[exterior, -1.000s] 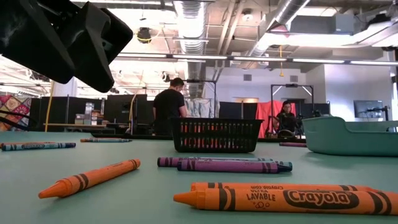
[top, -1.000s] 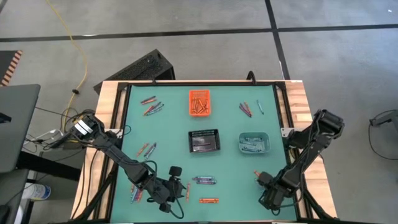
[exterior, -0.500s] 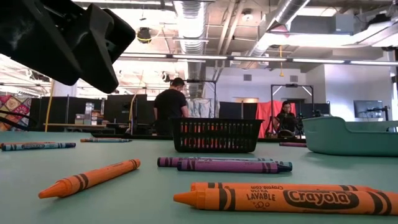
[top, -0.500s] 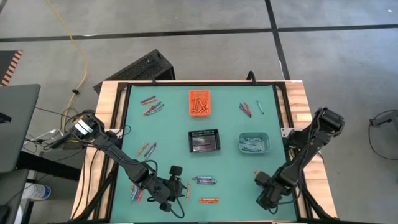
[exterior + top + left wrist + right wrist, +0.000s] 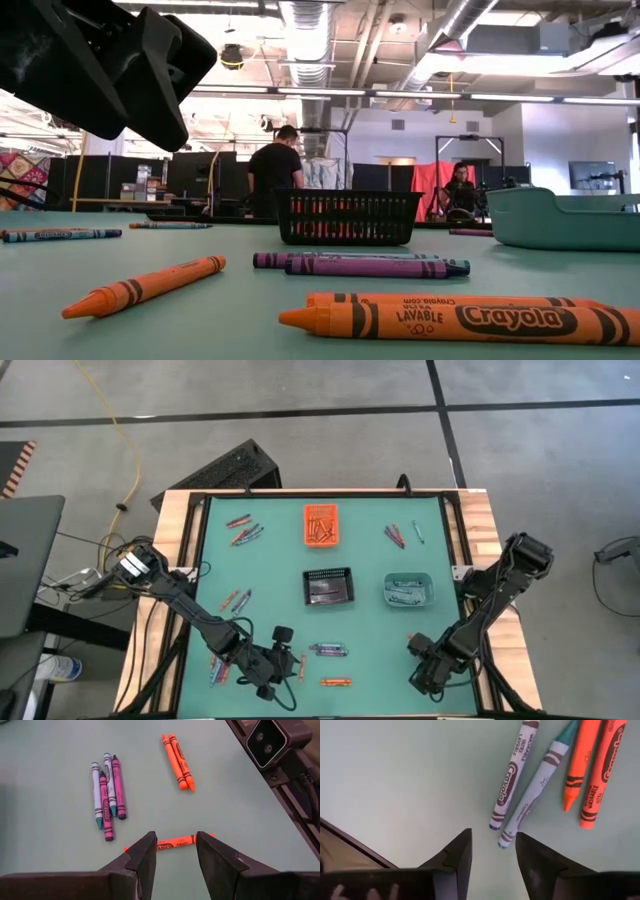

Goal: Sort crayons
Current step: Put the blue crayon into the green bin

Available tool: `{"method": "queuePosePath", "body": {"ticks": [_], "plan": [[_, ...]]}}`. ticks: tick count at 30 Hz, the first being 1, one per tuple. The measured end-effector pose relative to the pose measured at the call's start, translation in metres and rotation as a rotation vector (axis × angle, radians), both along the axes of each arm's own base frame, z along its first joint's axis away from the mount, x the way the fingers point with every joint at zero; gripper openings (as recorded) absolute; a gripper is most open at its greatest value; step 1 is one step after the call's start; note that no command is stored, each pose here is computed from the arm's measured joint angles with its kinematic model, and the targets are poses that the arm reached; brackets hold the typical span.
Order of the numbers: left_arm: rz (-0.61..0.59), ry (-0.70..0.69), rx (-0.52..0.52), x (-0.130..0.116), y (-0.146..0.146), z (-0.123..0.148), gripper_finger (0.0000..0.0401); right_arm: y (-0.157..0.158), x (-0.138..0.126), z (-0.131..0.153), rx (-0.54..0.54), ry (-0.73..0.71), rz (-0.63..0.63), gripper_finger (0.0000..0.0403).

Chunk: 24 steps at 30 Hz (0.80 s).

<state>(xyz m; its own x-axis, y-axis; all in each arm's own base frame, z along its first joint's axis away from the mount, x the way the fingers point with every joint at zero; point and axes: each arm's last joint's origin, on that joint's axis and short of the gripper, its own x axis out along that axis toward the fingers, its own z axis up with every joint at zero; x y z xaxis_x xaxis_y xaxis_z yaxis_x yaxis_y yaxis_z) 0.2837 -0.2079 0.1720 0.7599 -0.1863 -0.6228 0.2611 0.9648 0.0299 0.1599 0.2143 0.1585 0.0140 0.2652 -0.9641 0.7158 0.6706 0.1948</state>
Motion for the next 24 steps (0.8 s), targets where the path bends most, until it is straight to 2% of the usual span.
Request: {"method": "queuePosePath", "body": {"ticks": [11,24], "plan": [[-0.001,0.003,0.001,-0.0002,0.0001,-0.0002,0.0130,0.0019,-0.0022,0.0000,-0.010,-0.015,0.005,0.0127],[-0.002,0.004,0.000,-0.0002,0.0001,-0.0003,0.0130,0.0066,-0.0095,-0.0002,-0.032,-0.031,-0.014,0.0125]]}}
